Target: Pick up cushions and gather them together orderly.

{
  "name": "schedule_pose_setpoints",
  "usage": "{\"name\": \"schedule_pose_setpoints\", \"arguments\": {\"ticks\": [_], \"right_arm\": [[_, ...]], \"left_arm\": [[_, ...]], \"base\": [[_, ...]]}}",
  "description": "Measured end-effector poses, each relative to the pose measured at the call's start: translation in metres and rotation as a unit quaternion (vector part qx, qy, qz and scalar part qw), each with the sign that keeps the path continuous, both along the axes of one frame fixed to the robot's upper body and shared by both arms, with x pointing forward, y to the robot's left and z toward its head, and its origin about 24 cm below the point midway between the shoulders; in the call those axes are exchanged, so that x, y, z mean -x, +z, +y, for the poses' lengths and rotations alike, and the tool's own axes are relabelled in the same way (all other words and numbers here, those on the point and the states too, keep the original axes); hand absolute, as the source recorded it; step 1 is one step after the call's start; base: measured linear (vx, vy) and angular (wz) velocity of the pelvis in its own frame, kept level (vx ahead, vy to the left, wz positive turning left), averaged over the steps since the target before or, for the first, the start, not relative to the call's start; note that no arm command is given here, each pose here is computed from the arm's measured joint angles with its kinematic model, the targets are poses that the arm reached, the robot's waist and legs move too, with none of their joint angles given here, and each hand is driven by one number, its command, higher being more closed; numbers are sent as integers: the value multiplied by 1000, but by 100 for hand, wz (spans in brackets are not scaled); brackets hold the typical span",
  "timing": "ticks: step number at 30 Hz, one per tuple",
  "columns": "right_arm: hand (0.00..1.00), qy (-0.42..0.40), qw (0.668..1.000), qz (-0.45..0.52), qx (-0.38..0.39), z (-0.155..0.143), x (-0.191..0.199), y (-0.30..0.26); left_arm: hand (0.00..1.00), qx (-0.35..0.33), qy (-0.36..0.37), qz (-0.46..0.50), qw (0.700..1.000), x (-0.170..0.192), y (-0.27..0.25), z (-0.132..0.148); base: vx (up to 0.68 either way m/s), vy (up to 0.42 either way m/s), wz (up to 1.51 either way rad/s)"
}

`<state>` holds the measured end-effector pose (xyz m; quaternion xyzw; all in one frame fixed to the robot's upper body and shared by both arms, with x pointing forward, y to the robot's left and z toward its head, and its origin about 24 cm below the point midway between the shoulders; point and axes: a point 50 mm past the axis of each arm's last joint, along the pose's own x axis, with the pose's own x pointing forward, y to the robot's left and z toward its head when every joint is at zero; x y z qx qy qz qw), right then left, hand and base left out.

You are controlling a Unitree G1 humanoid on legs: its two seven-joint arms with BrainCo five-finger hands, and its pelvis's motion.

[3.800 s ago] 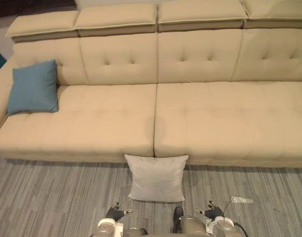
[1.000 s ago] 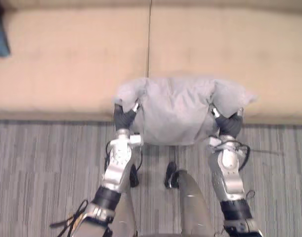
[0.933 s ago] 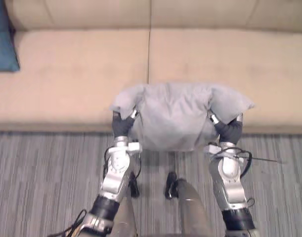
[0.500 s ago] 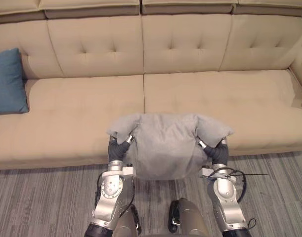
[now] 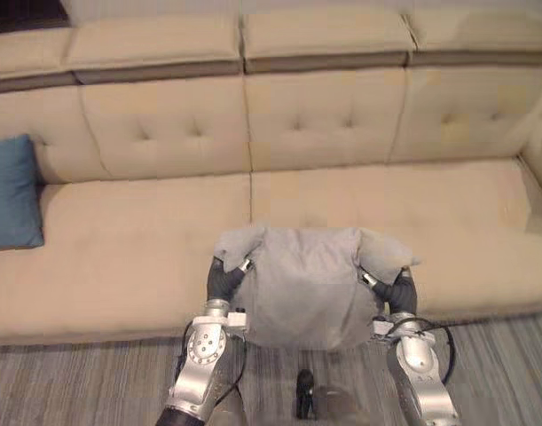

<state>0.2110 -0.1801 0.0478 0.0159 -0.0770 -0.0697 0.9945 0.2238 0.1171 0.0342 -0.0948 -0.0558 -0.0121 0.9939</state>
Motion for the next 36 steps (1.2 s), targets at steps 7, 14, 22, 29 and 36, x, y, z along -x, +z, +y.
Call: {"name": "schedule_pose_setpoints", "arguments": {"ticks": [7, 14, 22, 29, 36], "right_arm": [[100, -31, 999, 17, 3, -13, -1, -8], [100, -30, 998, 55, -8, -8, -12, -26], [100, -35, 998, -38, 31, -2, -76, 25], [100, -86, 979, -174, 59, 8, -115, 111], [100, -170, 930, -312, 93, 20, -144, 223]], "left_arm": [[100, 8, -22, -1, 1000, 2, 1, -10], [100, -17, -30, -2, 999, 1, 0, -4], [100, -38, -11, -77, 996, -43, 39, -6], [100, -59, 42, -202, 977, -98, 120, -11], [100, -65, 123, -295, 945, -145, 221, -5]], "base": [[120, 210, 22], [53, 88, -1], [-39, 20, -13], [-86, 19, -7], [-64, 14, 3]]}}
